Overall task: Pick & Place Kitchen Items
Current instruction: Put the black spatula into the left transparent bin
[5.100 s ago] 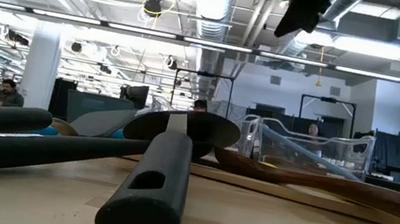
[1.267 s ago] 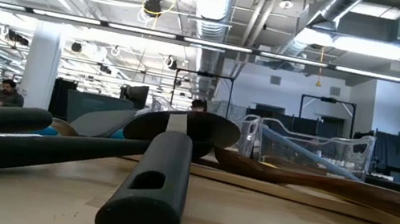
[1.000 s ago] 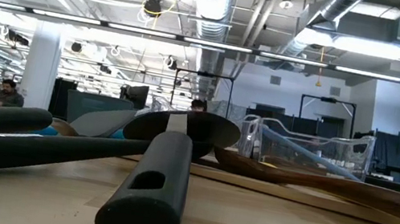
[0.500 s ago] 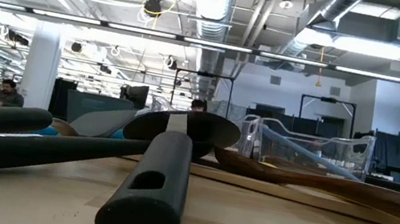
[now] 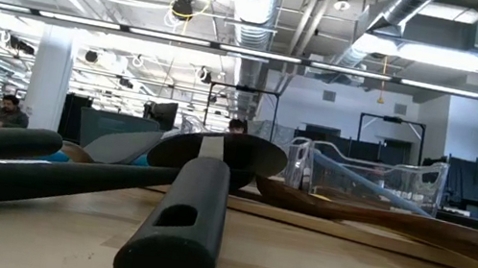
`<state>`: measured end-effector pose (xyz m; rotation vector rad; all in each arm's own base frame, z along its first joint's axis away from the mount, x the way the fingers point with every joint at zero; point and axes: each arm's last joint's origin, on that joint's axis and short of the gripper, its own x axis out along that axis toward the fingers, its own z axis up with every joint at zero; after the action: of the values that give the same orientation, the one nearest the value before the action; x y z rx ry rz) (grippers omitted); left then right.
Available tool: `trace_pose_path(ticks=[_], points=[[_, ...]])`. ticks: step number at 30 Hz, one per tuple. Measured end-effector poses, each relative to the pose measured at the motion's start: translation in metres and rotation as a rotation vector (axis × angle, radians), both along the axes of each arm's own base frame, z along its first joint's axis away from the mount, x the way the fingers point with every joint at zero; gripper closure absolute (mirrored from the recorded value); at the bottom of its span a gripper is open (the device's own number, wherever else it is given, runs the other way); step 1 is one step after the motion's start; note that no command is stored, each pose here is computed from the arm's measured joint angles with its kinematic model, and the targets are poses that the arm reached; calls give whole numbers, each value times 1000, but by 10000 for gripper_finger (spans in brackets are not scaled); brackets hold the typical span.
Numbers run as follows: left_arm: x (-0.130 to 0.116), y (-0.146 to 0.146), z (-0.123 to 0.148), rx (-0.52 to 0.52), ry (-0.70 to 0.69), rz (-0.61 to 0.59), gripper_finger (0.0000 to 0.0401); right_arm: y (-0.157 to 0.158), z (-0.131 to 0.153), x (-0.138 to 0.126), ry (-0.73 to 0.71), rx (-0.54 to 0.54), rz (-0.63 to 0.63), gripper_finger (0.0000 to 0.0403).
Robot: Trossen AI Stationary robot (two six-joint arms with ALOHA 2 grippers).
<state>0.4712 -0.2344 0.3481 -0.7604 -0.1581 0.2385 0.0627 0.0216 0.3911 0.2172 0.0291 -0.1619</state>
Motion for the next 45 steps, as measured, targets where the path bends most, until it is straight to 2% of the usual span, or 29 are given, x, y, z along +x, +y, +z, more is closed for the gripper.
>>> trace_pose_path(ticks=[7, 14, 20, 24, 28, 33, 37, 42, 45], points=[[-2, 0, -31, -117, 216, 15, 400, 1, -2, 1, 19, -15, 0, 402], [-11, 1, -56, -326, 434, -27, 400, 0, -2, 1, 19, -15, 0, 402], [-25, 7, -78, -508, 708, -24, 400, 0, -3, 1, 29, -22, -1, 402], [-35, 10, -99, -590, 847, 54, 400, 0, -6, 0, 47, 0, -5, 402], [-42, 15, -123, -669, 917, 139, 400, 0, -8, 0, 65, 10, -8, 402], [-50, 22, -153, -740, 1046, 196, 400, -1, -8, 0, 63, 14, -32, 402], [-56, 28, -170, -748, 1127, 219, 400, -1, -8, 0, 63, 14, -35, 402], [-53, 35, -163, -729, 1130, 176, 400, -1, -10, 0, 73, 5, -38, 402], [-55, 43, -143, -712, 1117, 129, 400, -2, -10, -1, 79, -5, -66, 402]])
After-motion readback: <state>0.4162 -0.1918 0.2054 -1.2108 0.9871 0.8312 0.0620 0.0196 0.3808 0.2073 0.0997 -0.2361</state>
